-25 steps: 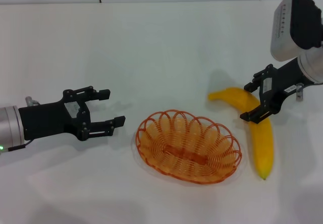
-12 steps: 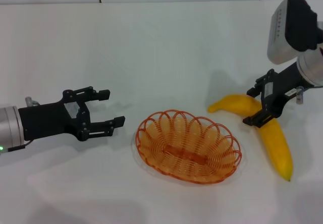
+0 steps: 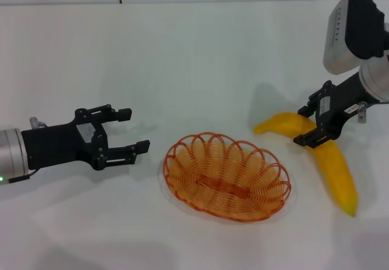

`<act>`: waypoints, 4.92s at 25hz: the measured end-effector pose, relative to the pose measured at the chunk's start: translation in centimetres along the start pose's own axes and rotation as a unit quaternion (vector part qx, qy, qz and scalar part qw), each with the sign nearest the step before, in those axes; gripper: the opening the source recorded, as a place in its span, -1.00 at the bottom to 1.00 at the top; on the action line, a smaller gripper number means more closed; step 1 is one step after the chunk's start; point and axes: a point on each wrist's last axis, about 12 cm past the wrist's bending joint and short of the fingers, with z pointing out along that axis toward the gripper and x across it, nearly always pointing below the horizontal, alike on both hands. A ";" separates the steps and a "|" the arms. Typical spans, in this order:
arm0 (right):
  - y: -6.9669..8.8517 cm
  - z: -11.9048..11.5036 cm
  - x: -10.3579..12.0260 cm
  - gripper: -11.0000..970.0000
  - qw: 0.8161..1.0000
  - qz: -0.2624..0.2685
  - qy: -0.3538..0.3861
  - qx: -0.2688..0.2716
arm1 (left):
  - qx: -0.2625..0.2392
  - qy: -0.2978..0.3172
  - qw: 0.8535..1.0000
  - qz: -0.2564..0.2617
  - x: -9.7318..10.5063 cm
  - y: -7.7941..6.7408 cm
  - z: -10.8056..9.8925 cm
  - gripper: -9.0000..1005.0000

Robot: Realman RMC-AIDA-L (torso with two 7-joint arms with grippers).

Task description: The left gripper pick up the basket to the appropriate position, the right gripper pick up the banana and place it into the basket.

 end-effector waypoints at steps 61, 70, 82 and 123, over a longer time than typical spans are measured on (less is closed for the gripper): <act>7.8 -7.4 -10.5 0.03 0.980 -0.163 -0.095 -0.063 | 0.017 -0.006 1.000 0.006 1.2 -1.7 -4.5 0.63; 8.6 -3.5 -12.4 0.03 0.978 -0.159 -0.114 -0.069 | 0.020 -0.008 1.000 0.008 0.9 -1.6 -3.9 0.63; 7.4 0.1 -11.8 0.03 0.985 -0.123 -0.090 -0.077 | 0.022 -0.010 1.000 0.009 0.8 -1.5 -3.7 0.63; 7.6 -4.4 -7.9 0.46 0.973 -0.156 -0.147 -0.081 | 0.009 -0.009 1.000 0.008 1.0 -1.4 -3.9 0.63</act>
